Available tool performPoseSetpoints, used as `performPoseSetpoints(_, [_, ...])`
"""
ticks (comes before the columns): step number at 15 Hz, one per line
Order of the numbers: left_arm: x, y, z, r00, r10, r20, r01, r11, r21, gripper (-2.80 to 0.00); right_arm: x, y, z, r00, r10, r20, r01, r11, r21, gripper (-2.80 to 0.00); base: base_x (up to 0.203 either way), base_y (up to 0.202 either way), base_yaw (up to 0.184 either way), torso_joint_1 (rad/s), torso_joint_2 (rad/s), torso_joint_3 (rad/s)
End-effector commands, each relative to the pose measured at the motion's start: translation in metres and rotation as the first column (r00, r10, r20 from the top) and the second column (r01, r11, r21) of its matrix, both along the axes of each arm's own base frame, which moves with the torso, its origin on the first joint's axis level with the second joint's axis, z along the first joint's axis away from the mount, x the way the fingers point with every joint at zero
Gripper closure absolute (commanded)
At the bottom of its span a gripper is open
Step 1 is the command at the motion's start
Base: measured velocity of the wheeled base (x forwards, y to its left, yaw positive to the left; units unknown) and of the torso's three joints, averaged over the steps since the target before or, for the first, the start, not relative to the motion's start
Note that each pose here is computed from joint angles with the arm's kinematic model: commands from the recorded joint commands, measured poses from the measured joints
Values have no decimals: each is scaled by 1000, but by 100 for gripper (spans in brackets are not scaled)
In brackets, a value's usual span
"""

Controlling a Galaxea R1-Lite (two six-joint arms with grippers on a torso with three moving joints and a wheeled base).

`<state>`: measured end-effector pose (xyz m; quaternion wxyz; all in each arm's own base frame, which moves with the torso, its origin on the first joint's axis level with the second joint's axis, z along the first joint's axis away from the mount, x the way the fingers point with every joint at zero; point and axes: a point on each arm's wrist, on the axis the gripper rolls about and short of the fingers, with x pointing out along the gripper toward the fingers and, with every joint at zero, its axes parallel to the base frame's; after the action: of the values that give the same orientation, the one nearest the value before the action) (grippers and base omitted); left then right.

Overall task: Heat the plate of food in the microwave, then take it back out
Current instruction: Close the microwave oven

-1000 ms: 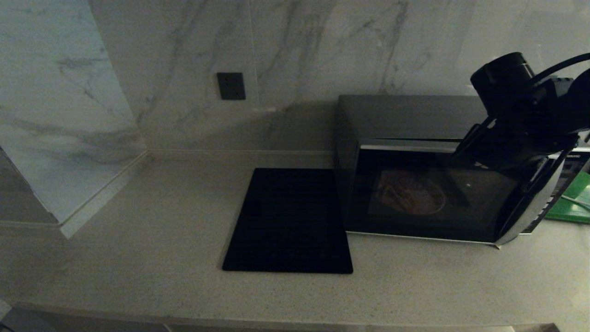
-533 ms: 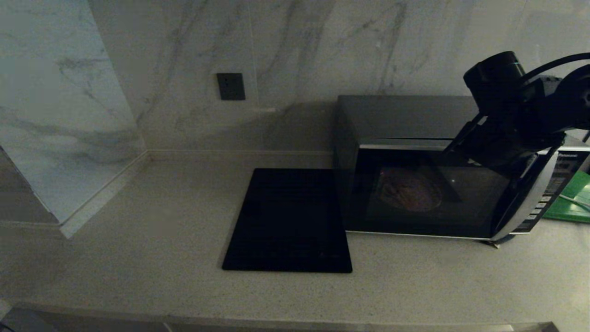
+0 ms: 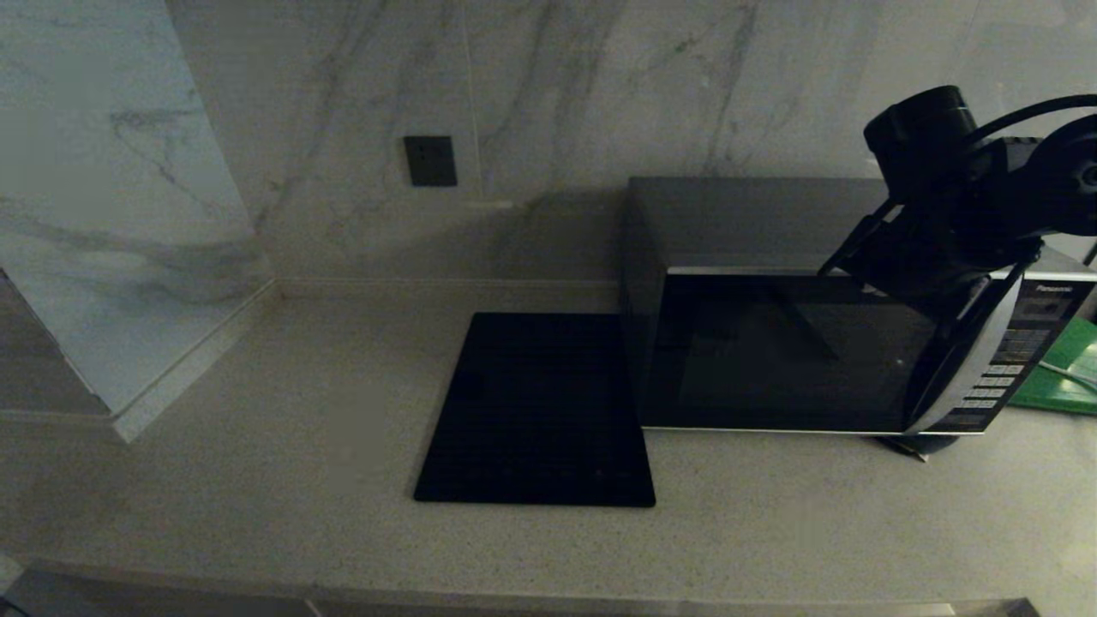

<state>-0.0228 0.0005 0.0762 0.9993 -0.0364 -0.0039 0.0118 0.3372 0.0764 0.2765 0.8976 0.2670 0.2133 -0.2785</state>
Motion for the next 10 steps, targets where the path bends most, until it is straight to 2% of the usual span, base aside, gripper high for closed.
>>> performPoseSetpoints(1, [0,0,0,1000,1,0,-1,1000,-1,0,2,-5,-3,1000,-20,-11,20,1000,3,0,0,0,0,0,0,0])
performPoseSetpoints(3, [0,0,0,1000,1,-1,-1,1000,-1,0,-8,-9,6,1000,-24,12,24,1000,10,0,0,0,0,0,0,0])
performPoseSetpoints(6, [0,0,0,1000,1,0,-1,1000,-1,0,-53,-28,45,994,-16,112,10,999,54,0,0,0,0,0,0,0])
performPoseSetpoints(8, [0,0,0,1000,1,0,-1,1000,-1,0,-86,-55,57,990,-27,136,15,996,88,0,0,0,0,0,0,0])
performPoseSetpoints(10, [0,0,0,1000,1,0,-1,1000,-1,0,-99,-94,50,990,-93,103,78,988,137,0,0,0,0,0,0,0])
